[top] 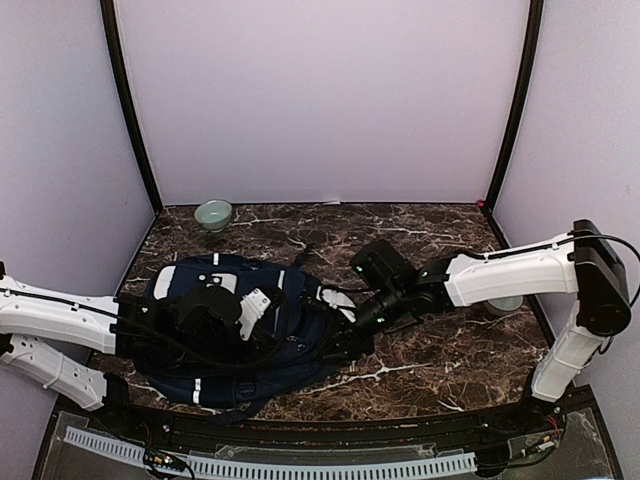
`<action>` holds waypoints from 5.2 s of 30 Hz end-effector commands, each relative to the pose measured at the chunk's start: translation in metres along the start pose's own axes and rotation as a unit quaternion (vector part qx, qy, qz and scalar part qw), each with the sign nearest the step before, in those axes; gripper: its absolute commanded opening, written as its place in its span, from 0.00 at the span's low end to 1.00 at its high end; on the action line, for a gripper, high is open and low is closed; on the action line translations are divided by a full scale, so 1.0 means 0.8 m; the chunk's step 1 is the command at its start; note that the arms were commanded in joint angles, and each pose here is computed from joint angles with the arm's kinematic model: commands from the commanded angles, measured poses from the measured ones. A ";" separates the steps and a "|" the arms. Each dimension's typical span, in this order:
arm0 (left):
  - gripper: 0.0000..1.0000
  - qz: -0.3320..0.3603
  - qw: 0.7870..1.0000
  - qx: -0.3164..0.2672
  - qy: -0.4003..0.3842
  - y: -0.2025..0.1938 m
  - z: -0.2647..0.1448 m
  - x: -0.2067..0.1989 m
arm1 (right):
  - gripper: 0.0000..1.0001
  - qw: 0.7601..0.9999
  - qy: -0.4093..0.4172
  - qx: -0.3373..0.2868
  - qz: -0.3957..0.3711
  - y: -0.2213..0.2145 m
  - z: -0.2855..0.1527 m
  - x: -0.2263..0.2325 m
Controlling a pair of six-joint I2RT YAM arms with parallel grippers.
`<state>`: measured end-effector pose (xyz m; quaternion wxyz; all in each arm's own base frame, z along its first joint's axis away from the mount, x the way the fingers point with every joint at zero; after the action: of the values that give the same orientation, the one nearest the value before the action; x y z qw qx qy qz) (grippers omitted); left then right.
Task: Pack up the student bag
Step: Grab the upper front pocket of the student bag, then zip the upper front pocket of the student bag, then hold the student bag at the center of the board, then zip the upper front pocket of the student bag.
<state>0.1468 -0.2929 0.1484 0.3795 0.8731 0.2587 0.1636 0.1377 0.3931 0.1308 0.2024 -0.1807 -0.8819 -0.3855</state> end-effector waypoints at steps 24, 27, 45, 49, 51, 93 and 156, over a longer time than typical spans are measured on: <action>0.00 -0.059 0.996 -0.070 -0.005 0.034 -0.020 0.008 | 0.39 0.999 -0.005 0.009 -0.036 0.052 0.002 0.006; 0.00 -0.061 0.995 -0.073 -0.005 0.035 -0.021 0.008 | 0.39 0.999 -0.001 -0.004 -0.041 0.057 0.000 0.014; 0.00 -0.083 0.992 -0.094 -0.012 0.050 -0.016 0.005 | 0.39 0.987 -0.144 -0.043 -0.048 0.060 0.004 0.004; 0.00 -0.086 0.991 -0.099 -0.013 0.053 -0.016 0.005 | 0.32 0.987 -0.146 -0.048 -0.047 0.063 0.002 0.004; 0.00 -0.087 0.991 -0.101 -0.014 0.055 -0.016 0.004 | 0.25 0.988 -0.138 -0.056 -0.049 0.066 0.001 0.008; 0.01 0.233 0.961 -0.011 -0.147 0.048 0.033 -0.125 | 0.00 0.974 -0.227 0.007 -0.006 -0.007 -0.097 -0.162; 0.05 0.184 0.980 0.074 0.006 0.041 0.045 -0.100 | 0.00 0.989 -0.125 0.065 -0.042 -0.055 -0.100 -0.117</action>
<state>0.1217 -0.3856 0.1369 0.2636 0.9249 0.1446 0.2326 0.1778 0.3073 0.1217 0.1256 -0.1354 -0.9250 -0.3320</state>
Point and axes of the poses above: each gripper's point midway between its finger pads, its own z axis out along the fingers, its own x axis along the line the jaws close on, y = z × x, the point moved 2 cm from there along -z, back along the fingers, and after that the axes turned 12 degrees about z, right-handed, at the moved point
